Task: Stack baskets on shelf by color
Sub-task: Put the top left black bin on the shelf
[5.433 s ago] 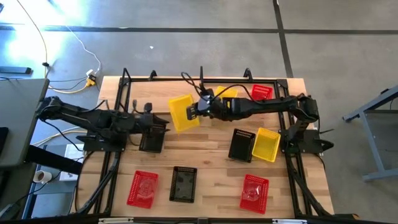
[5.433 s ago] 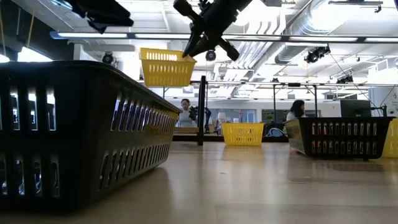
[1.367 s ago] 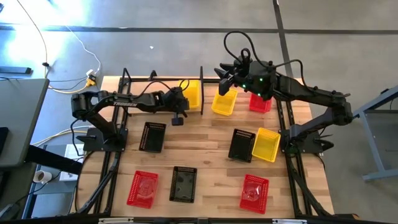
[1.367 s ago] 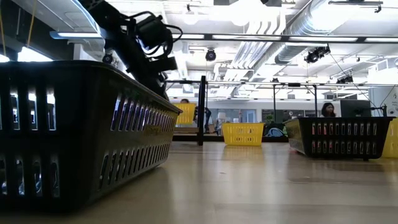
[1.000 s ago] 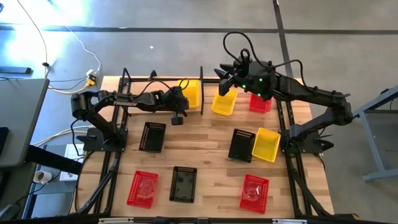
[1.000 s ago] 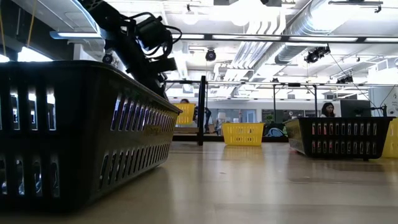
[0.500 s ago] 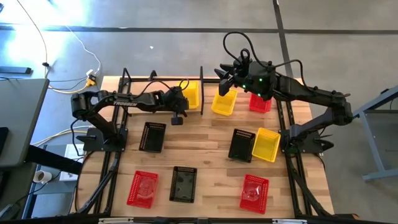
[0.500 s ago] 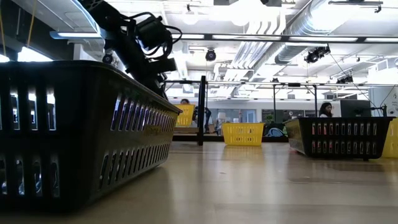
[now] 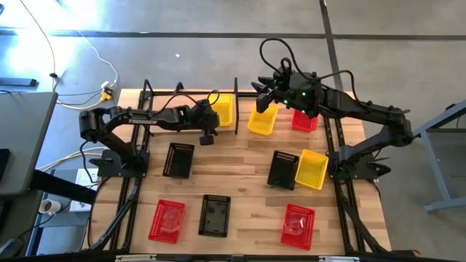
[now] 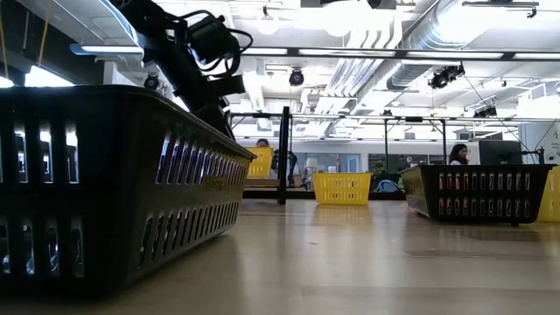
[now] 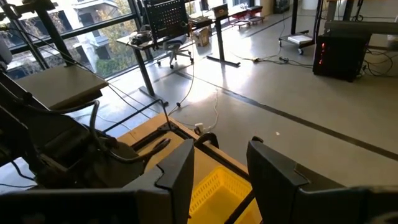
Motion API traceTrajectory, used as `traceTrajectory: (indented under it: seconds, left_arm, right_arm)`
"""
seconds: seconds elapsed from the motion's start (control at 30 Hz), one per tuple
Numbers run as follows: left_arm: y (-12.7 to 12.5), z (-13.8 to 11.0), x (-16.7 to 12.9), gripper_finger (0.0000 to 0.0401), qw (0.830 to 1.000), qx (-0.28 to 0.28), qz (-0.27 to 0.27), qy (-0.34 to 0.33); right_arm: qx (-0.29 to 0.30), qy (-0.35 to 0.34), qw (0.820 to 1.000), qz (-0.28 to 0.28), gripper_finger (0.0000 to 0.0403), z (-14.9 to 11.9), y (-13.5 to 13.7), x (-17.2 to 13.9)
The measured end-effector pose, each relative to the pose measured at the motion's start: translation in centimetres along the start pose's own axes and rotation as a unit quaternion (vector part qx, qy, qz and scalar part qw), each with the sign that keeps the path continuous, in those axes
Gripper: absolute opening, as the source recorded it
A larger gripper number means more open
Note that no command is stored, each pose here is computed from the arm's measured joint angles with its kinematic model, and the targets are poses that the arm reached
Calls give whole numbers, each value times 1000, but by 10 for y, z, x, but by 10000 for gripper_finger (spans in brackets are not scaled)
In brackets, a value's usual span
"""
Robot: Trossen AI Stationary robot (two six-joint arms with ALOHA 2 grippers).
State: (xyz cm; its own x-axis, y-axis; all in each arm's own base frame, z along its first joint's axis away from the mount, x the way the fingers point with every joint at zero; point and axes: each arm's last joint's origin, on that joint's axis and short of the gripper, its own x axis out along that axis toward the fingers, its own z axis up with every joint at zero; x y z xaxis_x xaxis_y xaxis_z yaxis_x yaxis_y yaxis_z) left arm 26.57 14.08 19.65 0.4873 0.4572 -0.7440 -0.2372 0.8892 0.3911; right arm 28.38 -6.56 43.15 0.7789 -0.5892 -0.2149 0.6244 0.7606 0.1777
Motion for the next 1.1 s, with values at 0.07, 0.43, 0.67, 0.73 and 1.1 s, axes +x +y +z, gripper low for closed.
traceTrajectory:
  seconds: [0.07,0.43,0.67,0.73,1.1]
  left_arm:
    - [-1,0,-4,153,1000,-2,-2,0]
    - [6,-2,-46,166,998,-64,4,-7]
    - [8,-15,-89,164,985,-172,-5,4]
    - [8,-20,-100,164,977,-211,-14,7]
    - [0,-51,-143,164,910,-400,-80,80]
  right_arm:
    - [0,0,1000,0,134,0,0,0]
    - [4,2,1000,-1,134,0,0,0]
    - [15,20,1000,-7,134,-4,-1,0]
    - [25,31,999,-11,134,-6,-2,0]
    - [52,97,994,4,134,-18,-3,-2]
